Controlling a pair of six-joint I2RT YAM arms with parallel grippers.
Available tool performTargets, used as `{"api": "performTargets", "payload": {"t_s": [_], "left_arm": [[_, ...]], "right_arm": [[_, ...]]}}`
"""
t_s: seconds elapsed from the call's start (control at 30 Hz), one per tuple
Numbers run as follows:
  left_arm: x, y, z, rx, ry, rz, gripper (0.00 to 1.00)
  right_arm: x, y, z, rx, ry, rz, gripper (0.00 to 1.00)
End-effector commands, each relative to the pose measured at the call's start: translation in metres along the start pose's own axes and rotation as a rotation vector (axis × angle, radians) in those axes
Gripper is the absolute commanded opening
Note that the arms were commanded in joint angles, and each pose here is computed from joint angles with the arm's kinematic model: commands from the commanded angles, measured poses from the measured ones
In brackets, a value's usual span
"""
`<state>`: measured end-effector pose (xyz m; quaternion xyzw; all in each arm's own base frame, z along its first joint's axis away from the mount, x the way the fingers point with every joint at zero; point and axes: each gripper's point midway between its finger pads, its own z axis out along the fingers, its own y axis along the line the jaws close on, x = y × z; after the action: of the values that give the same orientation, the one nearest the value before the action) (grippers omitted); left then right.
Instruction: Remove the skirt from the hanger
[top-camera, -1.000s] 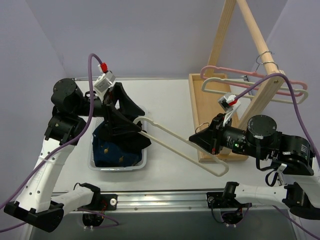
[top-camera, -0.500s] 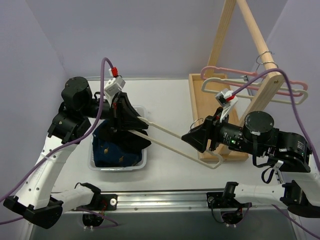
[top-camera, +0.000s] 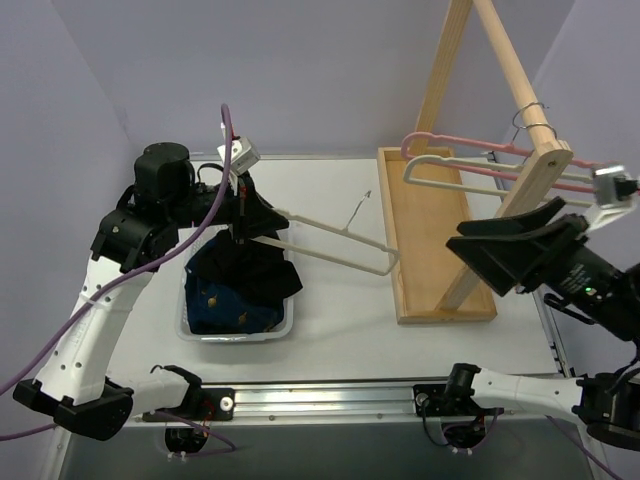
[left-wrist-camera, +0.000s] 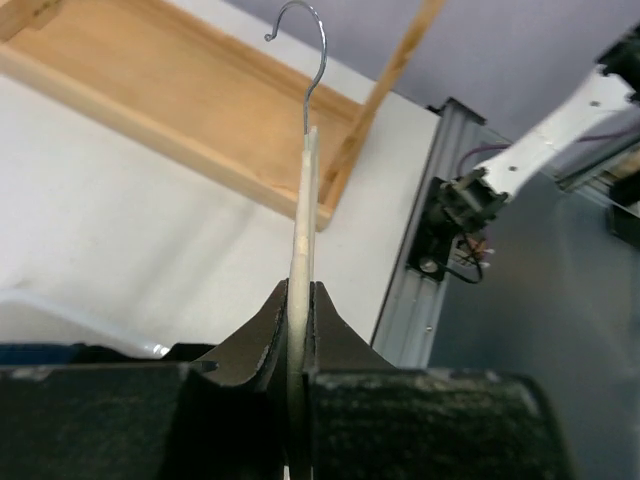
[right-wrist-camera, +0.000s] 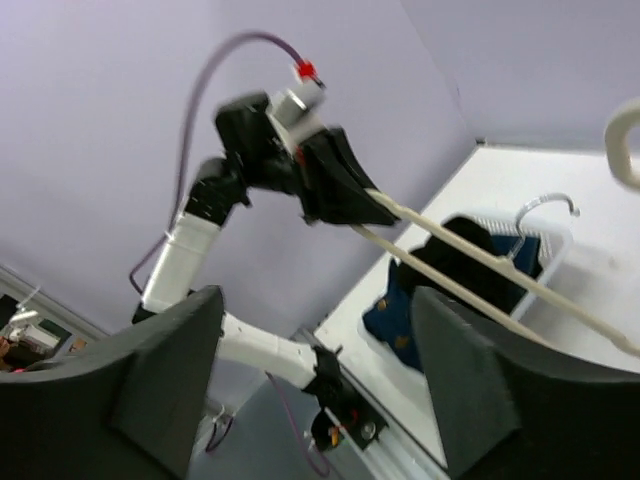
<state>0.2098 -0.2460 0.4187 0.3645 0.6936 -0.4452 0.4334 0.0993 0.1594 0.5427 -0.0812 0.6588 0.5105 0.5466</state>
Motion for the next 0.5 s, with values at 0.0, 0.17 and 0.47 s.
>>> {"api": "performTargets", "payload": {"t_s": [0.0,0.17,0.47], "left_arm": [[-0.003,0.034,-0.007,-0.189,-0.031,0.033,0.02],[-0.025,0.062,0.003,-0.238,-0.068,0.048,0.02],[-0.11,0.096,0.06,0.024,-0.255,0.146,0.02]], "right_arm": [[-0.028,0.026,0.011,-0.079,-0.076,0.009,0.65],[-0.023,0.017,0.022,-0.032,-0.041,-0.047,0.0],[0.017,-0.01,0.016,-0.006,0.004,0.028,0.0]]}}
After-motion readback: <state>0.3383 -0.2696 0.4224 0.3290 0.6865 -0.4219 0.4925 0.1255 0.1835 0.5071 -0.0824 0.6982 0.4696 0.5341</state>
